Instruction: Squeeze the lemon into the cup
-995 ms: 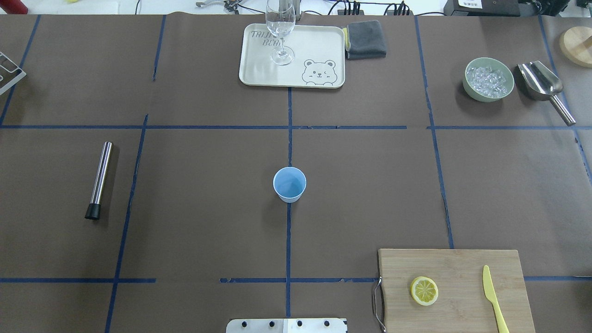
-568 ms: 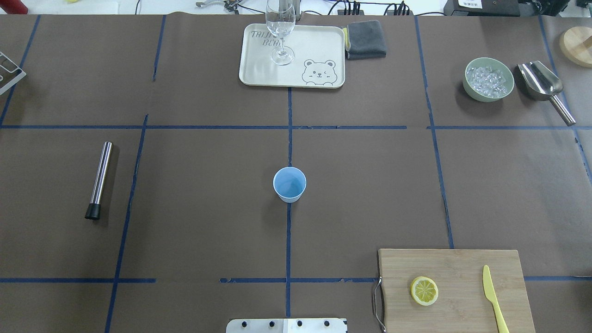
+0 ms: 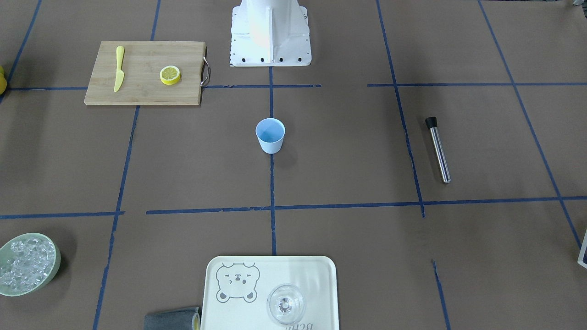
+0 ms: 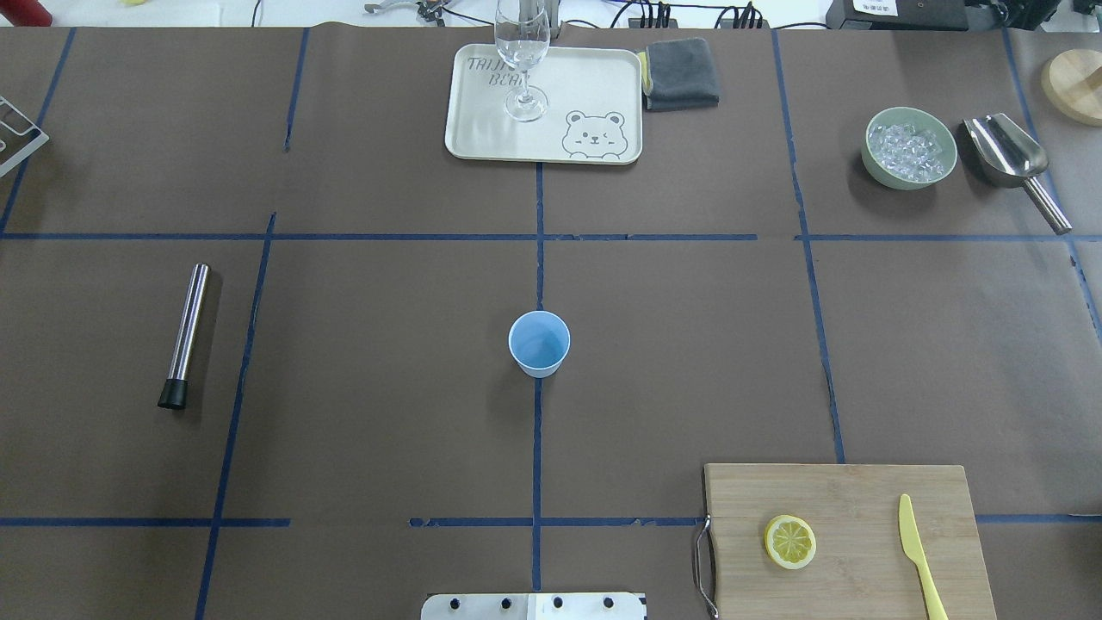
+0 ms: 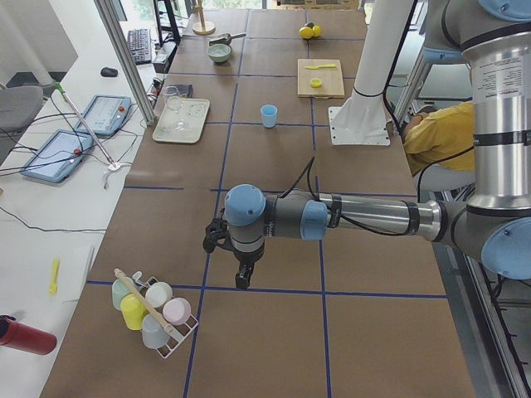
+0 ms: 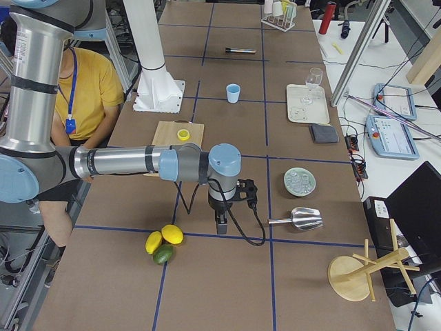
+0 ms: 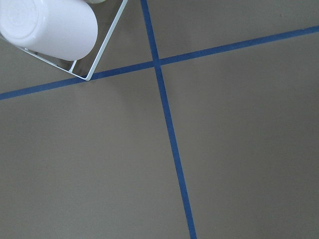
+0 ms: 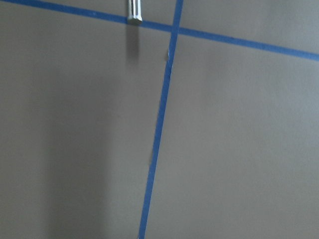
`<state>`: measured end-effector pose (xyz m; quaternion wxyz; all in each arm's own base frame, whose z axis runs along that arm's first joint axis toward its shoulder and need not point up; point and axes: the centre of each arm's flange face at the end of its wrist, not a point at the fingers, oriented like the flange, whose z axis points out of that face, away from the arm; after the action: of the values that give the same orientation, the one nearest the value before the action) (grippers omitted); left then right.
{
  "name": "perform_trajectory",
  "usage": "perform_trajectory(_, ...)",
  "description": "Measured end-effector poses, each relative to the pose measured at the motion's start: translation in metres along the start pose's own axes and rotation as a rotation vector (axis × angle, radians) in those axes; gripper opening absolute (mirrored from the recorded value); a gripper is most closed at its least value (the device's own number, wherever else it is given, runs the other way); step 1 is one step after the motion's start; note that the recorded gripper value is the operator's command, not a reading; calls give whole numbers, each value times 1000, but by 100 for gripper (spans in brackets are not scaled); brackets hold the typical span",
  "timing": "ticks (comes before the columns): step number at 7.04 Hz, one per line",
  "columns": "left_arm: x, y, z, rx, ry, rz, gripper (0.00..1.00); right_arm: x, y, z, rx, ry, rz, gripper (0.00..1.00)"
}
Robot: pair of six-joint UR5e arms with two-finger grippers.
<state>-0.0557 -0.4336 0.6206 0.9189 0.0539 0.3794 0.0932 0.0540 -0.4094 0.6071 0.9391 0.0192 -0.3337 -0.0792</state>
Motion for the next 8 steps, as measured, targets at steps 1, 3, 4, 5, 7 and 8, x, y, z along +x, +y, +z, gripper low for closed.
perform_trajectory(1, 1, -1, 0, 2, 0, 3, 100, -14, -24, -16, 38, 3, -35, 100)
perform_trajectory(3, 2, -2, -2, 8, 0, 10, 100, -47, -51, -44, 100, -56, -36, 100)
perform_trajectory(4, 2, -3, -2, 9, 0, 12, 100, -77, -57, -51, 114, -79, -22, 100)
perform_trajectory(5, 2, -2, -2, 8, 0, 11, 100, -123, -63, -53, 126, -94, -23, 100)
perform_trajectory(7, 2, -2, -2, 8, 0, 10, 100, -226, -63, -38, 165, -106, -36, 100)
perform_trajectory(8, 2, -2, -1, 7, 1, 9, 100, -275, -56, -25, 171, -96, -41, 100)
